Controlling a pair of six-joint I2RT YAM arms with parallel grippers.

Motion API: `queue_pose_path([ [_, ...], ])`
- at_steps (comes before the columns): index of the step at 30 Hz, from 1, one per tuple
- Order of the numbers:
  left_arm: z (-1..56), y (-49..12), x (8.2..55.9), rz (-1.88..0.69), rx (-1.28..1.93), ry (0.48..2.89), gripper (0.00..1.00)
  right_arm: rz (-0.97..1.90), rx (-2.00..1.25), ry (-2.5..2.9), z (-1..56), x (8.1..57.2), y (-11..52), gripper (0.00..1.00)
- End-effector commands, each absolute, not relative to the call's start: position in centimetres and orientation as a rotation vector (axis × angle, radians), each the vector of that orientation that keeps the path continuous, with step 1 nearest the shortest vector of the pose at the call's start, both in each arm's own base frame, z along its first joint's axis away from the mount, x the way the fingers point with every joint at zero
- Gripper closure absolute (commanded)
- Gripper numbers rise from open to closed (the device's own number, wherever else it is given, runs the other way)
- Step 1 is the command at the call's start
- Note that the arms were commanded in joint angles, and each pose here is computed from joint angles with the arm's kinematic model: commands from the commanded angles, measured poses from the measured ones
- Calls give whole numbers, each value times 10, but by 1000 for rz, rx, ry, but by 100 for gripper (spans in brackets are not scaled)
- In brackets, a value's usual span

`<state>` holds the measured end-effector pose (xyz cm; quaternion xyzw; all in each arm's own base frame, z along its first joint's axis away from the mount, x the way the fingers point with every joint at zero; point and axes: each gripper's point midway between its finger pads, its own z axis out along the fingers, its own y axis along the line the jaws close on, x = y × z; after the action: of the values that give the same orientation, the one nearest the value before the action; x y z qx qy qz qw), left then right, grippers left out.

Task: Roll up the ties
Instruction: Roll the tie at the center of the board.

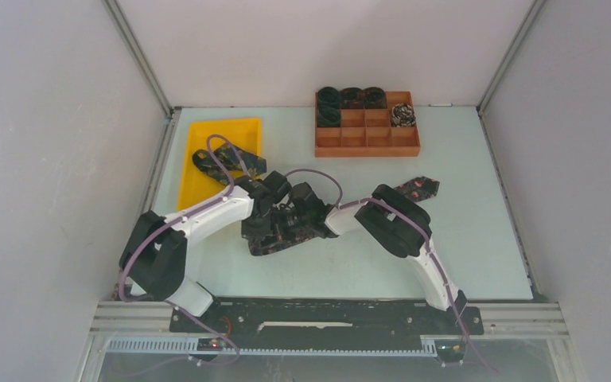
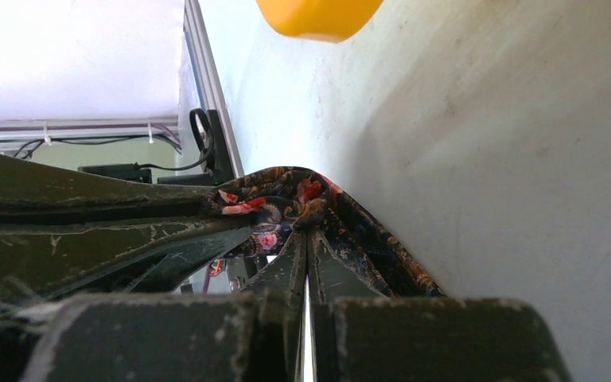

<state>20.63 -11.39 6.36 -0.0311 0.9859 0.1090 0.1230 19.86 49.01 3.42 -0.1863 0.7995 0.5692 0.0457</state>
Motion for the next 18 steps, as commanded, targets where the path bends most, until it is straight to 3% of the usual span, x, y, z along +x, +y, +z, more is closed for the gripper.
queue_pose_path([
  [1, 68, -118, 210, 308, -46, 2897, 100, 1814, -631, 2342, 53, 204, 498, 100],
  [18, 58, -137, 214, 355, -15, 2955, 97, 1678, -600, 2385, 66, 217, 448, 100],
])
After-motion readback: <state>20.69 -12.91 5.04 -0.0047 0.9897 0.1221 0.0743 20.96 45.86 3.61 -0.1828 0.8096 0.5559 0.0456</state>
